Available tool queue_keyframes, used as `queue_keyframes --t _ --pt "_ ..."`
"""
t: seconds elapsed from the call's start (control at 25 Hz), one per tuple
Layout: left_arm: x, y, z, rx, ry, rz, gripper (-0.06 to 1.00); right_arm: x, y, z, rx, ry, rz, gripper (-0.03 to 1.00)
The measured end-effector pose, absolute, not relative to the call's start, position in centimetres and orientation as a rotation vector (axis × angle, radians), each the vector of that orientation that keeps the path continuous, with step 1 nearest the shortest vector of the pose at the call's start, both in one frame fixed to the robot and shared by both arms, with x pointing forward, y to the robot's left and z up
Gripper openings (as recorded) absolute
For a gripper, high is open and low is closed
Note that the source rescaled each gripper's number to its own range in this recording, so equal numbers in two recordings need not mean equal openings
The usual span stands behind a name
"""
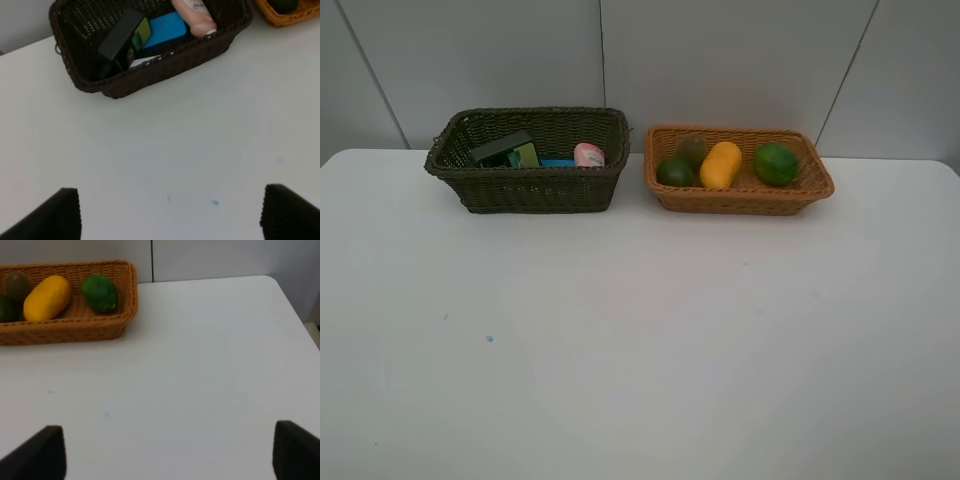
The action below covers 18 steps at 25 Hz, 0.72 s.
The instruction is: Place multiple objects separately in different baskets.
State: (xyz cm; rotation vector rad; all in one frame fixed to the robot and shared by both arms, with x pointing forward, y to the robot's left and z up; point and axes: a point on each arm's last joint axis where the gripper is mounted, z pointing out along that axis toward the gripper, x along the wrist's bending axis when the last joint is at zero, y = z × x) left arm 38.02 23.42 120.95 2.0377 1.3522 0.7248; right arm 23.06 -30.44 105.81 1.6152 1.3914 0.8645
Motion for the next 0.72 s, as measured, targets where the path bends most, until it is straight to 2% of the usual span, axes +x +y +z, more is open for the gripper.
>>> queue_keyframes --t 0.4,0.72 --pt "27.6 30.7 119.7 1.744 1.32 0.846 0.91 23.1 -30.4 105.8 1.615 1.391 0.865 1.0" --pt "23.3 34.0 116.8 1.605 1.337 1.015 0.91 23.1 -30.4 105.8 1.615 1.391 0.865 1.0"
